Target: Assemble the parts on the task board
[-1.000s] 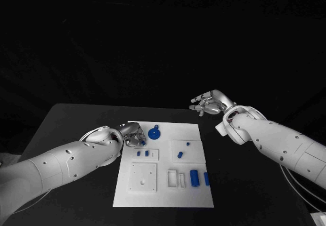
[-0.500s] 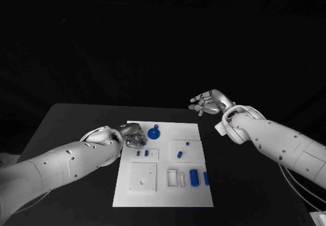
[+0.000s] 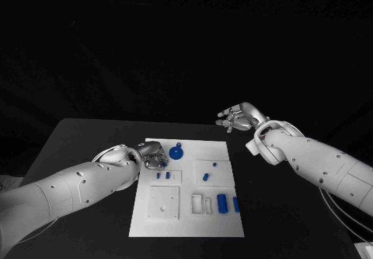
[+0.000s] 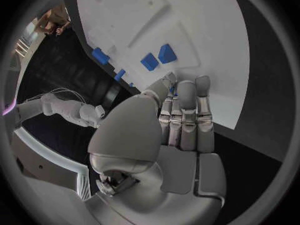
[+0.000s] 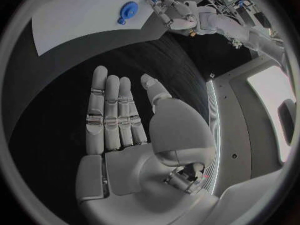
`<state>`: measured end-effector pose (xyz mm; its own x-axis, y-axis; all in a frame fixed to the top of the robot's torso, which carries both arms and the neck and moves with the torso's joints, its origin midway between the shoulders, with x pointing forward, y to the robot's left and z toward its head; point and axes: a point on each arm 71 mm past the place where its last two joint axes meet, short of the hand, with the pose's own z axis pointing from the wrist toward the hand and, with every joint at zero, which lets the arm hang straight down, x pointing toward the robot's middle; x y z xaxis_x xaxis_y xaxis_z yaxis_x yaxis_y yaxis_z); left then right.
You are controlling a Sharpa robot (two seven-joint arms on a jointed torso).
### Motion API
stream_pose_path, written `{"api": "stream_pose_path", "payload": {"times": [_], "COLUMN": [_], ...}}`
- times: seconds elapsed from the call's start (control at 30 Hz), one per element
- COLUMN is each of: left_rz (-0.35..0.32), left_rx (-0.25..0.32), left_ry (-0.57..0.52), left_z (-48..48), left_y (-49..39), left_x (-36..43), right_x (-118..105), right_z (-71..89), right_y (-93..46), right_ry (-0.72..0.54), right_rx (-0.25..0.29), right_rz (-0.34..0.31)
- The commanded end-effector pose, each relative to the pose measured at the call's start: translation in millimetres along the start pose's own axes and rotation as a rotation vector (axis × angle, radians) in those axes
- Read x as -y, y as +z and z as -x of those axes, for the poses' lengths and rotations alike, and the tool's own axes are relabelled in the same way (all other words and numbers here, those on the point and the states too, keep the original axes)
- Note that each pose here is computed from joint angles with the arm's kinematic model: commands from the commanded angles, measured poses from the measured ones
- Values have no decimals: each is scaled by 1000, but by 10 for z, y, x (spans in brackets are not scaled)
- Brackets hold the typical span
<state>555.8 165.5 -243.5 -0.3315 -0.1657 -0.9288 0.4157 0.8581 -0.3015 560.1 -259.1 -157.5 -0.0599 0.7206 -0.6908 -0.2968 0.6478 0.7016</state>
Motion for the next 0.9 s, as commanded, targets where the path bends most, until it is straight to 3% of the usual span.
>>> {"api": "stream_pose_path", "payload": {"times": [0.03, 0.43, 0.9], "left_rz": [-22, -37, -3], "left_rx": [-16, 13, -28], "left_ry": [4, 12, 22], "left_z": [-49, -35, -66], "left_y": [5, 23, 34], "left_x": [48, 84, 72], "right_x": [-14, -12, -4], "right_z": [-7, -6, 3], "right_y": [1, 0, -3], "right_ry": [1, 1, 0], "right_rx": [-6, -6, -5], "right_rz": [11, 11, 9]}}
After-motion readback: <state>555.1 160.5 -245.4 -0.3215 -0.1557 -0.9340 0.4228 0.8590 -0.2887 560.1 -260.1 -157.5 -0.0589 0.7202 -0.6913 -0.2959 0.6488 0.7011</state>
